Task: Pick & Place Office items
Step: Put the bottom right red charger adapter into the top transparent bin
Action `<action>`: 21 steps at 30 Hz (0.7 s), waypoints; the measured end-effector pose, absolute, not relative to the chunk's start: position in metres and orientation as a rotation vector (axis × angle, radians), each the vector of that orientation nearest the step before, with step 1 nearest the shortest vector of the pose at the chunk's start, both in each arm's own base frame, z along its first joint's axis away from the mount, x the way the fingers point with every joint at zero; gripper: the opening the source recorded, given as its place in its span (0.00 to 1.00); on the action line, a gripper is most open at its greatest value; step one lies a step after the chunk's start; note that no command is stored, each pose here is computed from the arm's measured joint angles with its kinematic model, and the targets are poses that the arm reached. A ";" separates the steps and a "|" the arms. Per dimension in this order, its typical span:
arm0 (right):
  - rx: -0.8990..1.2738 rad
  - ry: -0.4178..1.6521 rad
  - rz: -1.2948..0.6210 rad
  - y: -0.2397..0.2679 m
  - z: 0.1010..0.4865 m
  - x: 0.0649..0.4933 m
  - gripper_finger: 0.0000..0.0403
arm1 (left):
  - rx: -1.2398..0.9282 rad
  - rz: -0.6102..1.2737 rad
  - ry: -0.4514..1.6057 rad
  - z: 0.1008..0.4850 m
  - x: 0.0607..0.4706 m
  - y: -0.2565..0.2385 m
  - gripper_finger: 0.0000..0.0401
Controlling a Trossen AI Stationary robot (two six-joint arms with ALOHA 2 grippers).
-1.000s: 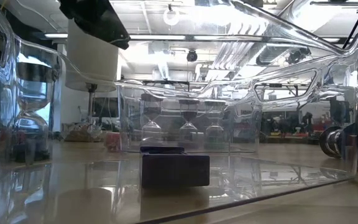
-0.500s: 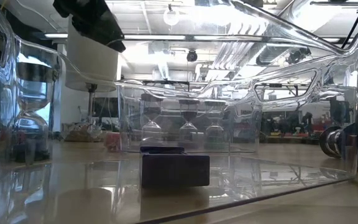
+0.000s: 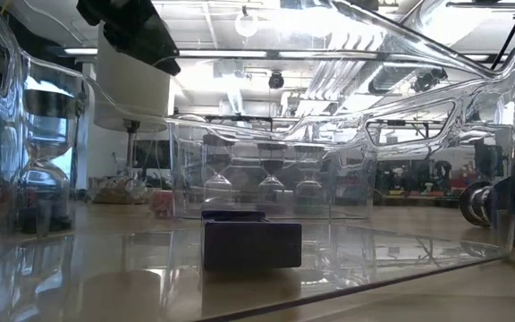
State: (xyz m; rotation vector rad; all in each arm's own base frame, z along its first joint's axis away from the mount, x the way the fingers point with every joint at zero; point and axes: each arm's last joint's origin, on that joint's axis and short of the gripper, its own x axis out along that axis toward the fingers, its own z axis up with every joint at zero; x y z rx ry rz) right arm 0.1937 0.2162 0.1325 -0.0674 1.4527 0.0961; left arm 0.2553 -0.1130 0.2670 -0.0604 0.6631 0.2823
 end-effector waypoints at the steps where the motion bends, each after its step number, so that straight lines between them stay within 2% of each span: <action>1: -0.039 1.452 0.074 0.216 0.134 0.194 0.49 | -0.060 0.282 0.663 0.267 0.255 -0.113 0.64; 10: 0.037 1.390 -0.038 0.217 0.162 0.194 0.49 | -0.051 0.243 0.682 0.267 0.255 -0.114 0.64; 21: -0.160 1.337 -0.175 0.205 0.231 0.219 0.49 | 0.039 0.220 0.713 0.265 0.255 -0.111 0.64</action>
